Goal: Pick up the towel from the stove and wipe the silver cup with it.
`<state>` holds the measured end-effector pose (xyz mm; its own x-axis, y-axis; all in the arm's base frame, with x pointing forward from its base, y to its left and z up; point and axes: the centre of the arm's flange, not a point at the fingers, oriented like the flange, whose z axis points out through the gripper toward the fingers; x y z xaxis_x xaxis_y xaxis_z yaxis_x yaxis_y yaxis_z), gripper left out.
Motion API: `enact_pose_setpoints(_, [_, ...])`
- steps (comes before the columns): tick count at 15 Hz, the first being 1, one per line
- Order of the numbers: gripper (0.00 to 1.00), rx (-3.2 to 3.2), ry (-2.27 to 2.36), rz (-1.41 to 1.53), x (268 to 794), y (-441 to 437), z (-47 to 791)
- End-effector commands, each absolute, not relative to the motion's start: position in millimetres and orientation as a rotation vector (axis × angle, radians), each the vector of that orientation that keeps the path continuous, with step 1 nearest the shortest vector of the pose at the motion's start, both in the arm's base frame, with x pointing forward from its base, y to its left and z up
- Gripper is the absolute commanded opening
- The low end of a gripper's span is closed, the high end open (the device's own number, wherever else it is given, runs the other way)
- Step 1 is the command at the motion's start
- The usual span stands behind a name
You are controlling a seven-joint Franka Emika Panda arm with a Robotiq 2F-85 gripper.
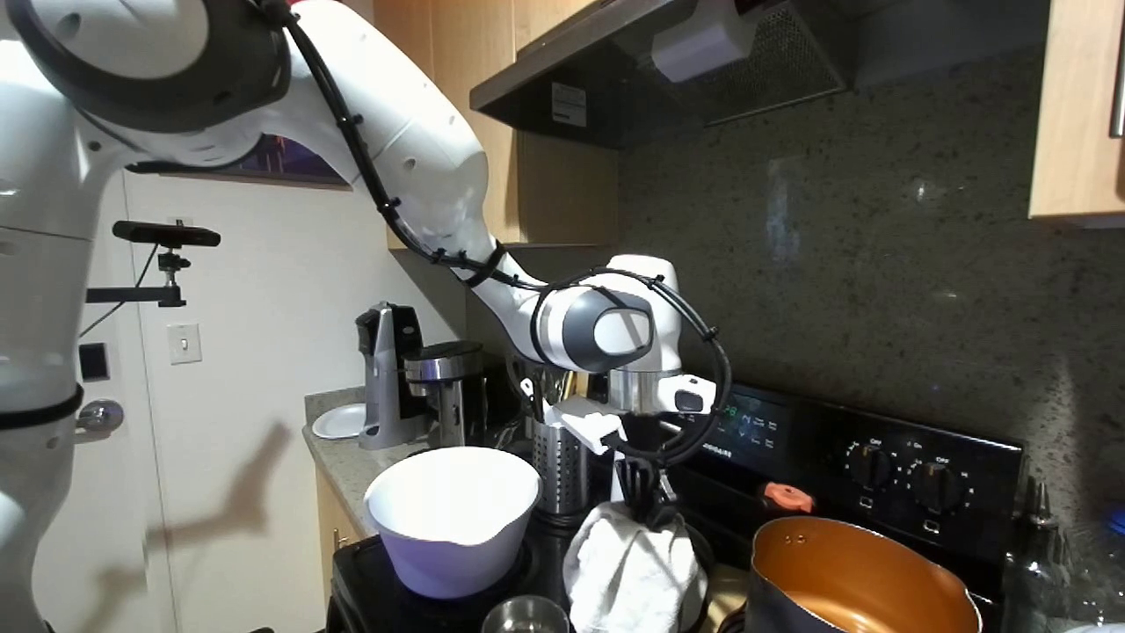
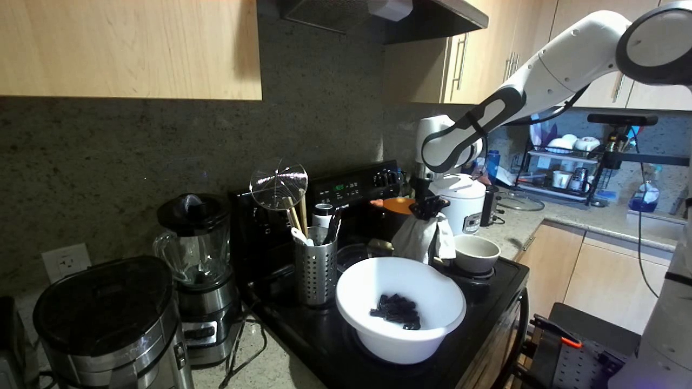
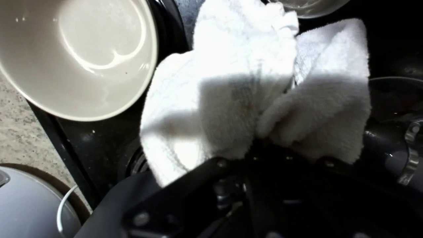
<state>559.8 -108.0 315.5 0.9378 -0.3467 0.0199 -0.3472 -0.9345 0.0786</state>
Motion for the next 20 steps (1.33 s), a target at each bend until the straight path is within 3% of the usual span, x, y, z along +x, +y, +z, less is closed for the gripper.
enact_pose_setpoints(1, [0.01,3.05,-0.611,0.004,551.1,-101.5,311.3])
enact_pose_setpoints(8, [0.01,2.978,-0.536,-0.149,546.5,-103.5,303.6])
enact_pose_setpoints(15, [0.01,3.031,-0.602,0.052,545.9,-104.1,306.2])
enact_pose_setpoints(20, [0.01,3.061,-0.668,-0.119,543.3,-102.4,302.8])
